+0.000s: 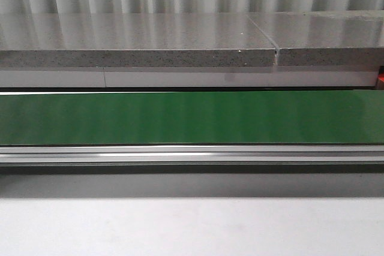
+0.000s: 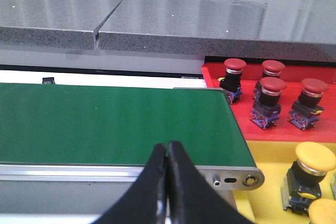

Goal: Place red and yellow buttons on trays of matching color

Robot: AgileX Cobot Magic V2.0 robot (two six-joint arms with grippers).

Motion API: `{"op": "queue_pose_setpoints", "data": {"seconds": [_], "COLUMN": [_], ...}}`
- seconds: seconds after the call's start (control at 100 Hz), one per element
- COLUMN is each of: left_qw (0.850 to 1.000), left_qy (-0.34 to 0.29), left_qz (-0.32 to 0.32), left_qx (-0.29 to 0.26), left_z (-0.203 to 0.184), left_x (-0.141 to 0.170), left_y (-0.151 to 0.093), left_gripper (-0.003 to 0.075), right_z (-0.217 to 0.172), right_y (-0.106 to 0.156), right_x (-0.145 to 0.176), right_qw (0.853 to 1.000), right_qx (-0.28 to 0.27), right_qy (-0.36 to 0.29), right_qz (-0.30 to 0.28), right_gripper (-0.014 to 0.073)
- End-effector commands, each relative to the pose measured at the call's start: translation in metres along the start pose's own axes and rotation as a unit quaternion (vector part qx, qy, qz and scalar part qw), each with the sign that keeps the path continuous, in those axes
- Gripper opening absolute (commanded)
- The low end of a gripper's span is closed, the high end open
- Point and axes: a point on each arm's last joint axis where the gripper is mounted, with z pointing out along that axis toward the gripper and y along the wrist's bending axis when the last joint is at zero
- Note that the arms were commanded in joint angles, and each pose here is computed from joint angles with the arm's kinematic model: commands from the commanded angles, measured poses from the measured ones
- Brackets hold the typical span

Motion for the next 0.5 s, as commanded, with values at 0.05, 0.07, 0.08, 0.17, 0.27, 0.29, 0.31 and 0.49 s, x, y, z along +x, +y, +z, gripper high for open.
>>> {"op": "queue_pose_setpoints", "data": {"seconds": [0.05, 0.07, 0.08, 0.17, 0.27, 0.29, 0.31, 0.49], "left_qw": [0.995, 0.994, 0.993, 0.988, 0.982, 0.981, 0.981, 0.976], "left_qy": [-0.096, -0.104, -0.111, -0.148, -0.182, -0.186, -0.189, -0.209], "left_qz": [0.016, 0.019, 0.021, 0.035, 0.035, 0.036, 0.035, 0.042], "left_qx": [-0.018, -0.020, -0.020, -0.030, -0.036, -0.037, -0.037, -0.040], "left_z": [-0.006, -0.007, -0.007, -0.012, -0.016, -0.017, -0.018, -0.022], "left_x": [-0.016, -0.015, -0.016, -0.006, 0.011, 0.015, 0.020, 0.057], "left_y": [0.002, 0.003, 0.003, 0.005, 0.006, 0.006, 0.006, 0.008], "left_gripper": [-0.0020, -0.0020, -0.0020, -0.0020, -0.0020, -0.0020, -0.0020, -0.0020], "right_z": [-0.002, -0.002, -0.002, -0.002, -0.002, -0.002, -0.002, -0.002], "right_y": [0.000, 0.000, 0.000, 0.000, 0.000, 0.000, 0.000, 0.000], "right_x": [-0.010, -0.010, -0.010, -0.010, -0.010, -0.010, -0.010, -0.010], "right_qw": [0.999, 0.999, 0.999, 0.999, 0.999, 0.999, 0.999, 0.999], "right_qx": [-0.001, -0.001, -0.001, -0.001, -0.001, -0.001, -0.001, -0.001], "right_qy": [-0.051, -0.051, -0.051, -0.051, -0.051, -0.051, -0.051, -0.051], "right_qz": [-0.005, -0.005, -0.005, -0.005, -0.005, -0.005, -0.005, -0.005], "right_gripper": [-0.0068, -0.0068, -0.0068, -0.0068, -0.0068, -0.0068, -0.0068, -0.0068]}}
